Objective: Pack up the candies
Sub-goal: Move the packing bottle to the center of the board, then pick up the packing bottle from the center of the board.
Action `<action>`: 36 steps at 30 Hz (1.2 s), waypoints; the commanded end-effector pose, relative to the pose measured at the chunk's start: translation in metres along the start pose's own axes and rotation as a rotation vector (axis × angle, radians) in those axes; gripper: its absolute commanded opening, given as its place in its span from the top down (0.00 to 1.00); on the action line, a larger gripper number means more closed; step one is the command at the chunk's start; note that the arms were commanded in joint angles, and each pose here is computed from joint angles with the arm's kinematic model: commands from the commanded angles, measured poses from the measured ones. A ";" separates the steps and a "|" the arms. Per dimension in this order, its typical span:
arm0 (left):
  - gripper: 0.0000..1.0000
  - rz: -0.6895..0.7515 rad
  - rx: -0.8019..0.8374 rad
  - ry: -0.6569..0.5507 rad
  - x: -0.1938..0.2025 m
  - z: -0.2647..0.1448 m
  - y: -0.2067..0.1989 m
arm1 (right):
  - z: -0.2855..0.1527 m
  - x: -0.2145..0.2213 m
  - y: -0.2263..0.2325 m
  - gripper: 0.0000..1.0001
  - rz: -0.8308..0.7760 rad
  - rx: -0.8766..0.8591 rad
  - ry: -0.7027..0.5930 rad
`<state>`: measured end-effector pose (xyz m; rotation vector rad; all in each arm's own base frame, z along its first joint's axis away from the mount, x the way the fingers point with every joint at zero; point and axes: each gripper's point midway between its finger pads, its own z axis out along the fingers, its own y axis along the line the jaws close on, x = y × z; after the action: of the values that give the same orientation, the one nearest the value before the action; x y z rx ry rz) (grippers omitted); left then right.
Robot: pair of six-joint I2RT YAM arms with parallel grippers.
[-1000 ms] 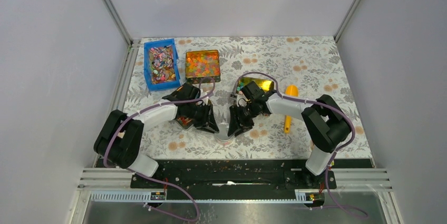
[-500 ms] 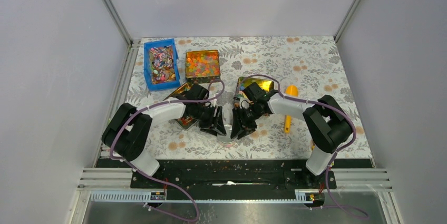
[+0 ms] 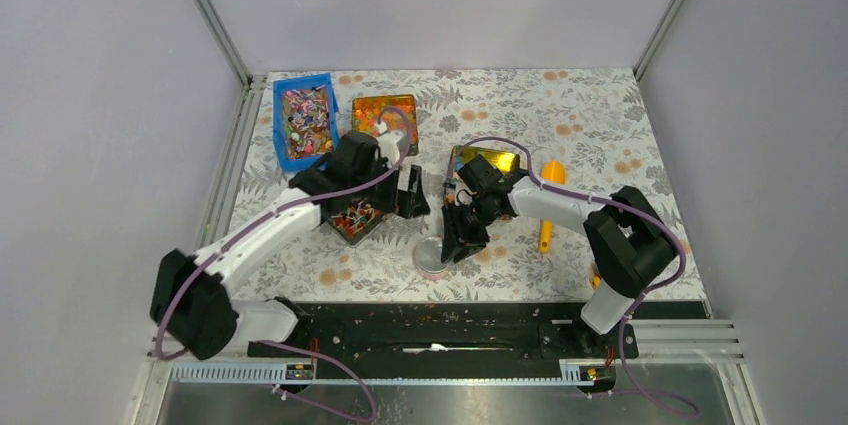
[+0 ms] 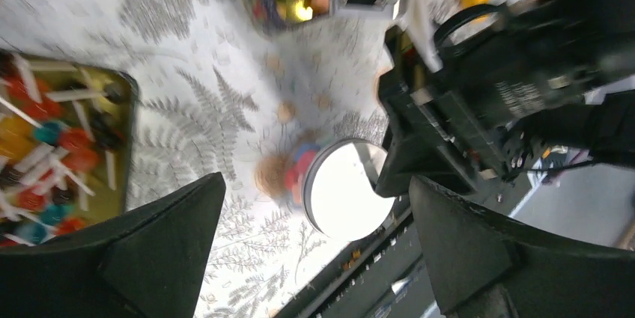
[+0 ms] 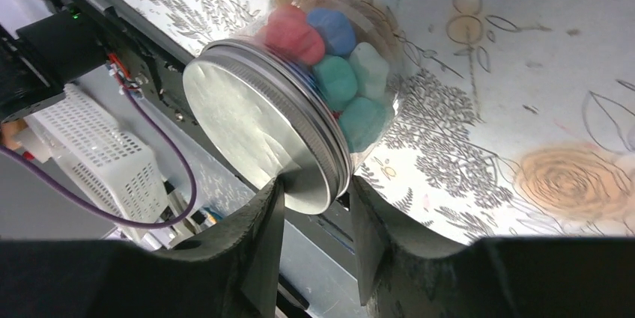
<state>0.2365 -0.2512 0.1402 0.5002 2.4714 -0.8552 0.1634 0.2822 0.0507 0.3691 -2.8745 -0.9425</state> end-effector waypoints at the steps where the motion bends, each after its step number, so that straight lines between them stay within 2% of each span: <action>1: 0.02 0.147 -0.006 -0.268 -0.055 -0.040 -0.010 | -0.014 0.033 -0.116 0.97 0.025 0.559 0.060; 3: 0.02 0.212 0.023 -0.369 -0.065 -0.054 -0.018 | -0.021 0.032 -0.116 0.88 0.019 0.582 0.053; 6: 0.01 0.331 0.066 -0.506 -0.074 -0.074 -0.030 | -0.029 0.031 -0.118 0.86 0.013 0.616 0.054; 10: 0.01 0.483 0.104 -0.597 -0.066 -0.089 -0.038 | -0.038 0.029 -0.120 0.80 0.014 0.649 0.045; 13: 0.01 0.585 0.142 -0.590 -0.044 -0.088 -0.039 | -0.043 0.025 -0.112 0.57 -0.013 0.615 0.023; 19: 0.01 0.748 0.232 -0.469 0.008 -0.070 -0.033 | -0.060 0.007 -0.080 0.10 -0.093 0.515 -0.065; 21: 0.01 0.805 0.321 -0.425 0.030 -0.063 -0.038 | -0.067 0.000 -0.069 0.03 -0.110 0.493 -0.100; 26: 0.01 0.831 0.457 -0.342 0.070 -0.040 -0.036 | -0.088 -0.018 -0.047 0.00 -0.146 0.446 -0.202; 31: 0.01 0.831 0.507 -0.340 0.070 -0.028 -0.041 | -0.105 -0.028 -0.038 0.00 -0.157 0.426 -0.274; 36: 0.01 0.793 0.587 -0.258 0.089 -0.004 -0.047 | -0.117 -0.030 -0.040 0.00 -0.131 0.414 -0.314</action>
<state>0.1488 -0.2461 0.1128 1.2823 1.6609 -1.0742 0.2101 0.2006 0.1022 0.5055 -3.3074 -0.4363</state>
